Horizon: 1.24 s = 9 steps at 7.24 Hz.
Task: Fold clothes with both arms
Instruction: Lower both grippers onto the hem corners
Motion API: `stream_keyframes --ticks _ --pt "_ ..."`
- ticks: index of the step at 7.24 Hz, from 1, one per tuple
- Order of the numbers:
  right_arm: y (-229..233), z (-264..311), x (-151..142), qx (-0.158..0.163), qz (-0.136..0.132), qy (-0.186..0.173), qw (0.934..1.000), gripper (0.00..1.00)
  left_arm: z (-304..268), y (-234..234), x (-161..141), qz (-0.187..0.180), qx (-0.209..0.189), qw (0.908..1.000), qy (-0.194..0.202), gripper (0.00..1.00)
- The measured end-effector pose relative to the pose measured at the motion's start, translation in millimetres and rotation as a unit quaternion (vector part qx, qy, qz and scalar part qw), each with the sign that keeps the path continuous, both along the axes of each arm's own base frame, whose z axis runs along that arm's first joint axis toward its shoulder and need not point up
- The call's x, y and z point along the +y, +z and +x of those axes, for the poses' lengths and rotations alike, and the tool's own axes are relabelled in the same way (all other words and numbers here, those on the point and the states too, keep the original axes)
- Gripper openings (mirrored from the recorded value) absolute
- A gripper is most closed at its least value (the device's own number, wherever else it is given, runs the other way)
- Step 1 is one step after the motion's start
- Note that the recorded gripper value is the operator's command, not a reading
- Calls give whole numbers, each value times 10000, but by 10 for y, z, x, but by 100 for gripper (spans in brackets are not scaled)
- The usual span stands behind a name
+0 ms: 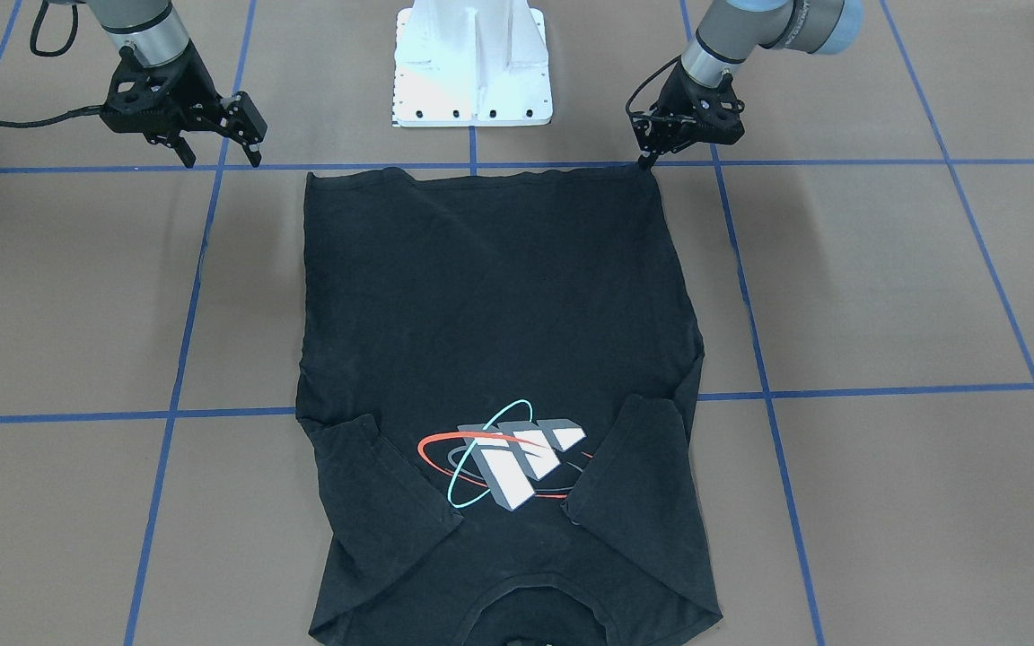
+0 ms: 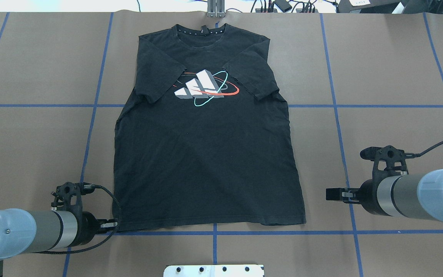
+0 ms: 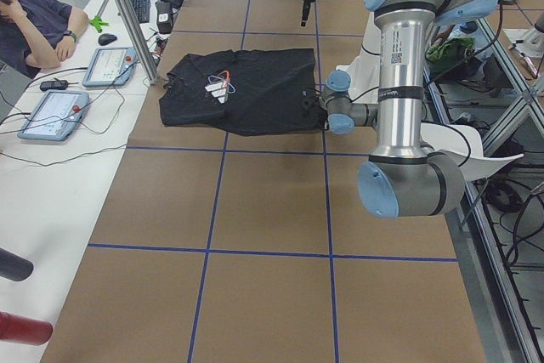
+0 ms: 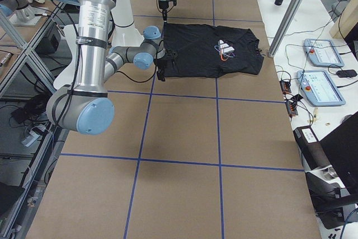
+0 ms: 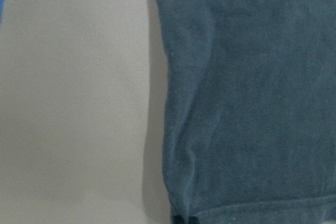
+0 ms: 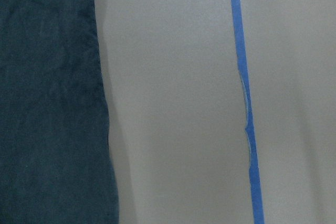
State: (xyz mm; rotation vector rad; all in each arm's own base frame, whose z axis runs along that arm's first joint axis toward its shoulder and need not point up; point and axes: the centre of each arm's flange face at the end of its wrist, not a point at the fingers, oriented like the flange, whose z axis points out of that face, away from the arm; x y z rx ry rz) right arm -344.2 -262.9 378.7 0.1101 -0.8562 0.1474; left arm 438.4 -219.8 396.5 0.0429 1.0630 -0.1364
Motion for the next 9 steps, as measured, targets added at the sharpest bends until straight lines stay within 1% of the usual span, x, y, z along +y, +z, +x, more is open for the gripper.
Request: stream_keyframes --ticks 2,4,6,8,9 --pt "116 -216 110 -170 30 139 9998 99 -21 -35 -1 -19 39 10000 -46 0" --pt "240 -451 257 -280 131 259 9992 98 -31 -50 -11 7 54 9999 -103 0" --pt "276 -575 343 -156 169 243 9994 96 -32 -57 -19 57 57 9998 -172 0" --pt "102 -851 382 70 182 193 9996 87 -45 -90 -16 80 85 9997 -201 0" --pt "57 -1007 428 170 229 169 9994 80 -56 -115 -13 86 108 9997 -205 0"
